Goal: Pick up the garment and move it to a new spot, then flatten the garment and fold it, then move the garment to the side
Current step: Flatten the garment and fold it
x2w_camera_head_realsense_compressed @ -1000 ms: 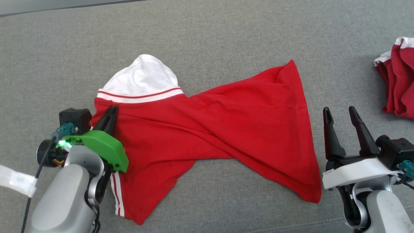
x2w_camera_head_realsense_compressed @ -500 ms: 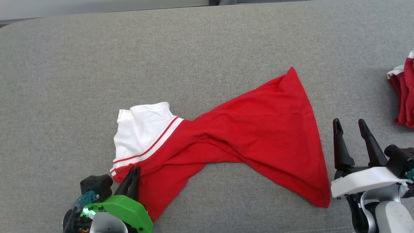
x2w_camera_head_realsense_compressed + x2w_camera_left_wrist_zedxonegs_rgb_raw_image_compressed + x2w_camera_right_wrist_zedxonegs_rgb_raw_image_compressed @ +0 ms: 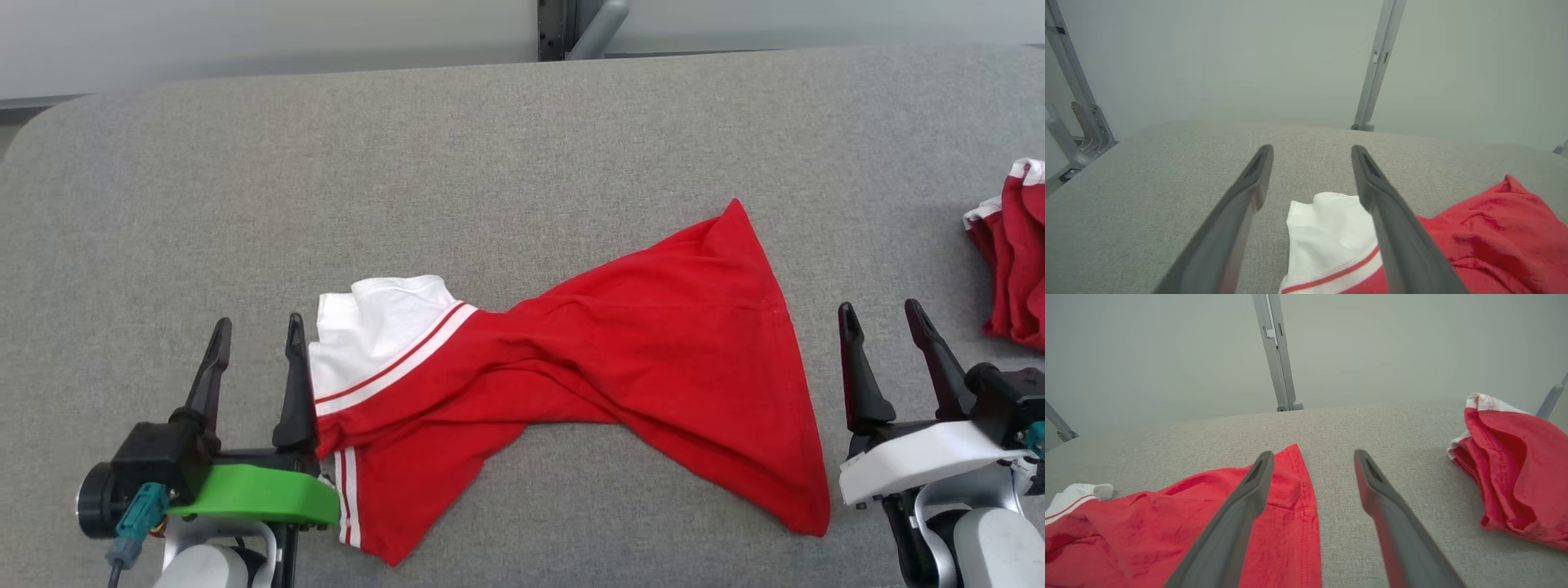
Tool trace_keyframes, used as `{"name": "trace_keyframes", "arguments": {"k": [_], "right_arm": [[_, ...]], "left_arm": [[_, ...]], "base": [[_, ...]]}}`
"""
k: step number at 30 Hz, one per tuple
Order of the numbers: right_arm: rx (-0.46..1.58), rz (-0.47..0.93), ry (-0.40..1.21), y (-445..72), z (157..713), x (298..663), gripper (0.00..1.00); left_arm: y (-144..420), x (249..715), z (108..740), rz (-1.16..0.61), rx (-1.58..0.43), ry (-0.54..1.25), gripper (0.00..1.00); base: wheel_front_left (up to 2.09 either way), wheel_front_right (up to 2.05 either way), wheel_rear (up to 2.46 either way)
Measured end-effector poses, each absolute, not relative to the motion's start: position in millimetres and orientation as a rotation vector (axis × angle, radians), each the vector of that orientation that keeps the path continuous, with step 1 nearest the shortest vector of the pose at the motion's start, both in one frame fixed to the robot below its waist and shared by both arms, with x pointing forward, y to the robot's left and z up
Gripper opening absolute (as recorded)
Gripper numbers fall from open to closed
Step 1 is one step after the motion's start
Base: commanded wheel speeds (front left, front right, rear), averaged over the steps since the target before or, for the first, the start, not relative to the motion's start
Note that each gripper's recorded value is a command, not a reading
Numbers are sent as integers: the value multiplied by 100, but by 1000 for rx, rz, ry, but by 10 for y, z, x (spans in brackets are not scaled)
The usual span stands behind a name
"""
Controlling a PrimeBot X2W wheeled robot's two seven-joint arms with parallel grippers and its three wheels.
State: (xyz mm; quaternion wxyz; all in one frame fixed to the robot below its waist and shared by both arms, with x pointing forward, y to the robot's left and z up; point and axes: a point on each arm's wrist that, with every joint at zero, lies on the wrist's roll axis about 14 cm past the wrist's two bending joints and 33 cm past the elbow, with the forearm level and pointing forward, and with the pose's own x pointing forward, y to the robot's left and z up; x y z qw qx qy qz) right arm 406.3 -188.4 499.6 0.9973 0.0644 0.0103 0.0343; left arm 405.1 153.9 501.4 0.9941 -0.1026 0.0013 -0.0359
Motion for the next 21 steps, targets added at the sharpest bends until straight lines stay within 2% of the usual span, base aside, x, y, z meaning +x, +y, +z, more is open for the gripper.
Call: {"name": "trace_keyframes", "arguments": {"k": [7, 16, 21], "right_arm": [[112, 94, 11, -1825, 5074, 4006, 100], [112, 102, 13, -1801, 5076, 3995, 100], [110, 113, 20, -1776, 5052, 4071, 100]], "left_arm": [[1687, 4012, 5146, -66, -124, -31, 100], [1702, 3995, 5168, -61, -154, -23, 100], [1661, 4255, 5254, -98, -179, -32, 100]], "base": [[0, 0, 0], [0, 0, 0], [0, 0, 0]]}}
